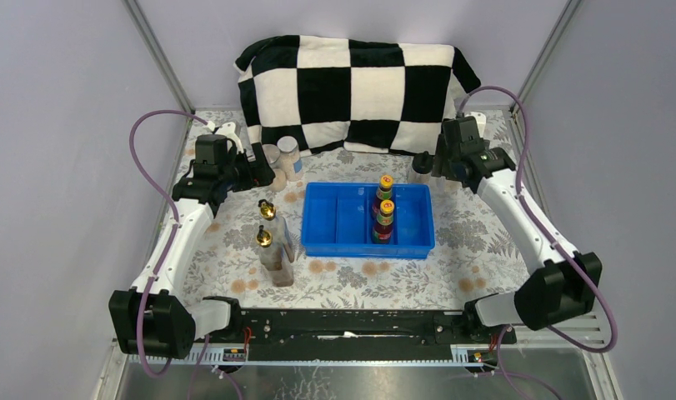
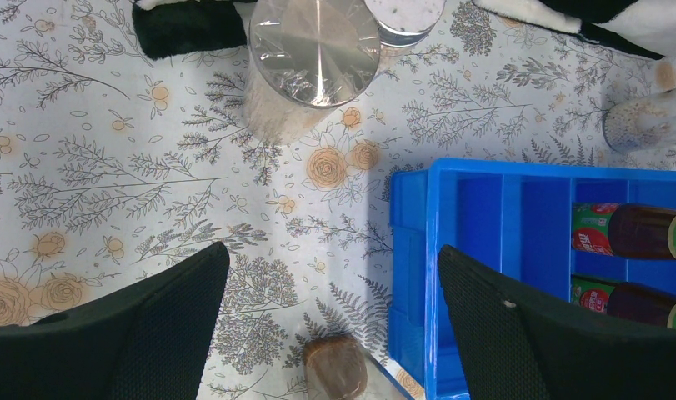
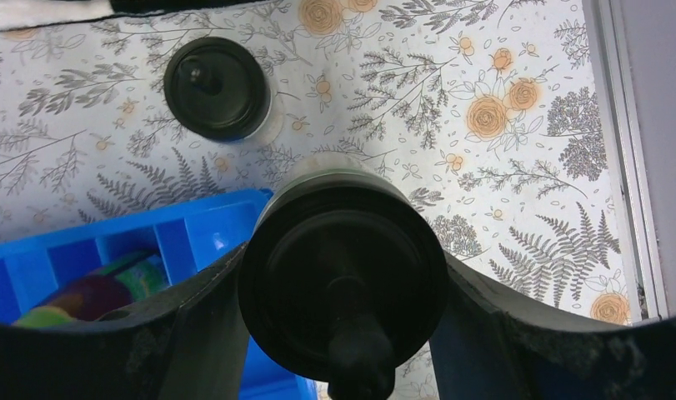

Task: Organize the condiment bottles
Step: Pick up the bottle from the center of the board, then place the bottle in the storage box.

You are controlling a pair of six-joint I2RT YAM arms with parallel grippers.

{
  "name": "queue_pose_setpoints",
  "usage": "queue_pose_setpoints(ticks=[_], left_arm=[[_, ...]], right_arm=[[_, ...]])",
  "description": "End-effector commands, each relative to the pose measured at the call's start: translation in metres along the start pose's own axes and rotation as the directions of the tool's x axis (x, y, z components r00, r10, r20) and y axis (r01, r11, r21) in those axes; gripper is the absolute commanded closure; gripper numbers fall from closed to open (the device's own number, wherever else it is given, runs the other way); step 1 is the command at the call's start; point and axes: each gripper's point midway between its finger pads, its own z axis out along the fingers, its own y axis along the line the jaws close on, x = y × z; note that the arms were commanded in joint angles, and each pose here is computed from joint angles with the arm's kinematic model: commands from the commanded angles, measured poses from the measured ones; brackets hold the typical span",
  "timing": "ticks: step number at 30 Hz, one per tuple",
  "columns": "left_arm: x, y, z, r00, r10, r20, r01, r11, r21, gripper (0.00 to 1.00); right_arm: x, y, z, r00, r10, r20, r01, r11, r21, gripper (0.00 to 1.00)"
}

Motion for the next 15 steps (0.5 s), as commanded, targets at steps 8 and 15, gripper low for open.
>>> queue_pose_setpoints(ticks=[8,15], left_arm=[[-0.006,0.001,0.001,0.999,0.018,0.035,-0.018,1.0,0.002,0.01],[-0.006,0.002,0.002,0.999,0.019,0.035,-0.019,1.0,-0.003,0.01]], right_arm=[[0.013,0.024,-0.059,0.996,-0.025,0.091,0.034,0.995,-0.091,0.49],[0.041,0.05,-0.064,0.994,-0.077,0.077,0.087,0.988,-0.13,0.49]])
